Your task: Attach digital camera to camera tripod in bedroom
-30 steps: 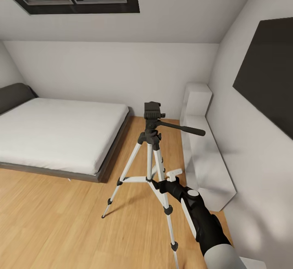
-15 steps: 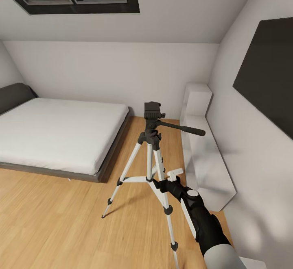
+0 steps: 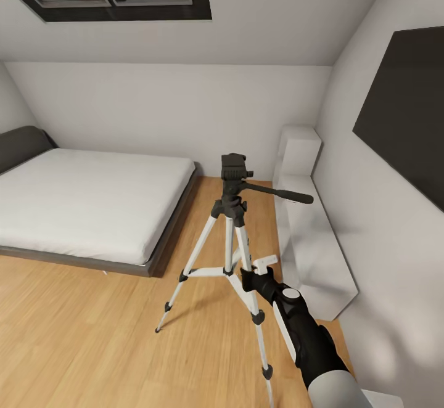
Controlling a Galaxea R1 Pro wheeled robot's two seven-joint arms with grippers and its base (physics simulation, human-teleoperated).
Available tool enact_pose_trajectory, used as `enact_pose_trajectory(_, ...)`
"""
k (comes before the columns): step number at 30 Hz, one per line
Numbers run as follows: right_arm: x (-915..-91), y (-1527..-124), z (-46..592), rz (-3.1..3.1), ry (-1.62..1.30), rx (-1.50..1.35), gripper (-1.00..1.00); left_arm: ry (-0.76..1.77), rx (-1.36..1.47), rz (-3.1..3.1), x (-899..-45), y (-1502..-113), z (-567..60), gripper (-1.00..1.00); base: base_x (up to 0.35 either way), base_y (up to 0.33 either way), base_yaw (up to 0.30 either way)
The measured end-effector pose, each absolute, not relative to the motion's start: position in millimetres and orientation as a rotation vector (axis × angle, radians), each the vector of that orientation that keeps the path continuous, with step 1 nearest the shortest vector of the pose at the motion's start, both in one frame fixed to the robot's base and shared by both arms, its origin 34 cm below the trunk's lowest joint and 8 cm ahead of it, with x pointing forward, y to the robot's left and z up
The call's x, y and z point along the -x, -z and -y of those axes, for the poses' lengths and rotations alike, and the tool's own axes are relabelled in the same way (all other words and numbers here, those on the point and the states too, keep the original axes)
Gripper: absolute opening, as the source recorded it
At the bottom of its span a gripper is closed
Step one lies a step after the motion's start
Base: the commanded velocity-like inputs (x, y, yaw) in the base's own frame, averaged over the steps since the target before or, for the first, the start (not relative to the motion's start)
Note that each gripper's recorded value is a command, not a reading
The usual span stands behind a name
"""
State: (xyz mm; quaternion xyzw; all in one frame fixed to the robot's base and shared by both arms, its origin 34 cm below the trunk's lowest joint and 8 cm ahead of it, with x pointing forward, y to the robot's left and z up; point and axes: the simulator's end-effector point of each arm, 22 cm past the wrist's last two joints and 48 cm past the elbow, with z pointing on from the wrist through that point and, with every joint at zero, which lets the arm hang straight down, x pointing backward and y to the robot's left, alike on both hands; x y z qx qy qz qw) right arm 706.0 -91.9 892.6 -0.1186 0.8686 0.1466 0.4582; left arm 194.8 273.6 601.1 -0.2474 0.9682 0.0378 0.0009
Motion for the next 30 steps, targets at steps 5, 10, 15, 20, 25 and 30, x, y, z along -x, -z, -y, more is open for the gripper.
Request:
enact_pose_trajectory(5,-706,-893,91,-2.140,-0.367,0.290,-1.00,-0.119,0.779,-3.039,-195,-601,-274,-1.00,0.000,0.000,0.000)
enact_pose_trajectory(10,-706,-893,91,-2.137,-0.365,0.290,-1.00,-0.121,0.782,-3.038,-195,-601,-275,-1.00,0.000,0.000,0.000)
enact_pose_trajectory(15,-708,-896,91,-2.119,-0.364,0.289,-1.00,-0.121,0.784,-3.038,-195,-601,-275,-1.00,0.000,0.000,0.000)
enact_pose_trajectory(20,-710,-898,91,-2.107,-0.362,0.289,-1.00,-0.121,0.785,-3.037,-195,-601,-275,-1.00,0.000,0.000,0.000)
enact_pose_trajectory(25,-710,-898,91,-2.105,-0.361,0.295,-1.00,-0.115,0.784,-3.032,-197,-601,-275,-1.00,0.000,0.000,0.000)
enact_pose_trajectory(30,-711,-902,92,-2.097,-0.358,0.293,-1.00,-0.154,0.761,-2.979,-223,-603,-311,-1.00,0.000,0.000,0.000)
